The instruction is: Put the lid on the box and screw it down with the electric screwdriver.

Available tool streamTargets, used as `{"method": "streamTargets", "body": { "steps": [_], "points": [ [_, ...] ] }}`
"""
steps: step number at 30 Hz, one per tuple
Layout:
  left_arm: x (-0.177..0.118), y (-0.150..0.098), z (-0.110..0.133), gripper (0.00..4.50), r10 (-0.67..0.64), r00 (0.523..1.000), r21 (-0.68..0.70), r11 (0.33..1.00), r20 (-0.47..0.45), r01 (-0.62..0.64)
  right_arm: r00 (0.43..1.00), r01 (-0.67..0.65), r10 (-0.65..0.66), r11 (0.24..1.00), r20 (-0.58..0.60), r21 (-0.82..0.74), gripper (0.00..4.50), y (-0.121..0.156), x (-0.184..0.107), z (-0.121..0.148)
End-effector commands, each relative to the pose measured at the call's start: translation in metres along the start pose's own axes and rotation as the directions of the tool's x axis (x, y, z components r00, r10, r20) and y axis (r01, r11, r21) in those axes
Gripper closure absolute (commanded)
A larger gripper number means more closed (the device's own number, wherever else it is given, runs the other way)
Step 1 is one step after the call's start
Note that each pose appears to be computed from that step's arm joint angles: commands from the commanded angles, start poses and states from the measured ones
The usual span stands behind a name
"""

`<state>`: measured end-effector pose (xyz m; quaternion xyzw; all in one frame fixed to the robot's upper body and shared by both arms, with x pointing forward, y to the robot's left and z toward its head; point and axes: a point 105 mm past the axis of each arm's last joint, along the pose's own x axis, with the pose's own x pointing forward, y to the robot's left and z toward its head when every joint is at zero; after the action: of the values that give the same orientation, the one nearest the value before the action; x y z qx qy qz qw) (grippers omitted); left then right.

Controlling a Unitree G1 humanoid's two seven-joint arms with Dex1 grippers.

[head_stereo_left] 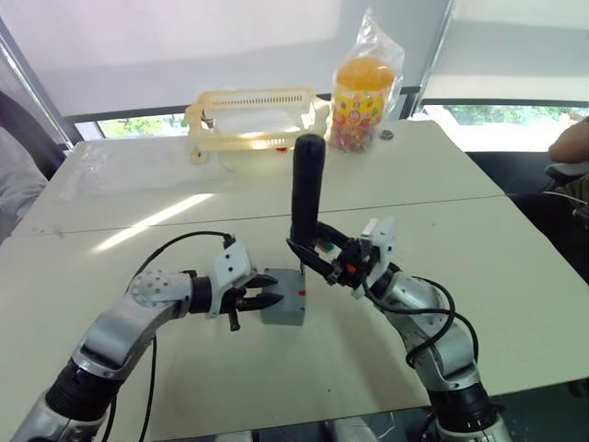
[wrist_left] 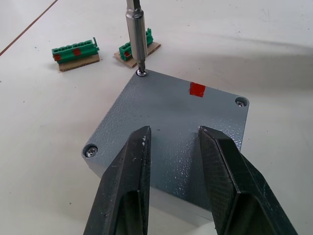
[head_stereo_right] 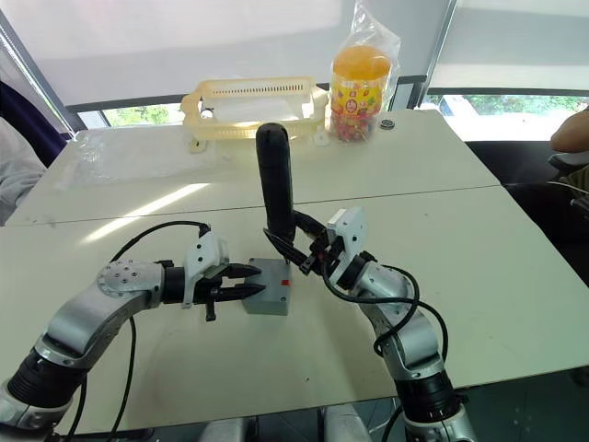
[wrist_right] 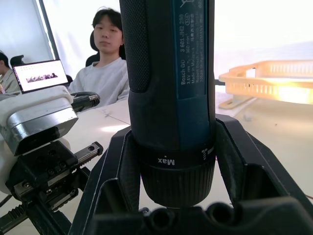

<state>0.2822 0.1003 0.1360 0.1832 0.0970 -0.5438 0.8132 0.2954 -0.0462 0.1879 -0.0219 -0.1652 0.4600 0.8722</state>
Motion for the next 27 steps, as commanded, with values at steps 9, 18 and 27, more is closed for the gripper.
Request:
{"method": "streamTargets", "body": {
  "steps": [9, 18, 27],
  "points": [
    [0.008, -0.005, -0.017, 2.98, -0.005, 0.997, -0.01, 1.0, -0.076, 0.004, 0.998, -0.016, 0.021, 0.997, -0.055, 0.074, 2.74, 0.008, -0.004, -0.026],
    [0.009, -0.005, -0.023, 2.98, -0.005, 0.995, -0.017, 1.0, -0.096, 0.003, 0.996, -0.007, 0.014, 0.997, -0.085, 0.081, 2.74, 0.008, -0.009, -0.037],
    [0.009, -0.005, -0.025, 2.98, -0.001, 0.995, -0.021, 1.0, -0.104, -0.001, 0.99, -0.041, 0.051, 0.996, -0.131, 0.077, 2.74, 0.02, -0.011, -0.05]
  ]
}}
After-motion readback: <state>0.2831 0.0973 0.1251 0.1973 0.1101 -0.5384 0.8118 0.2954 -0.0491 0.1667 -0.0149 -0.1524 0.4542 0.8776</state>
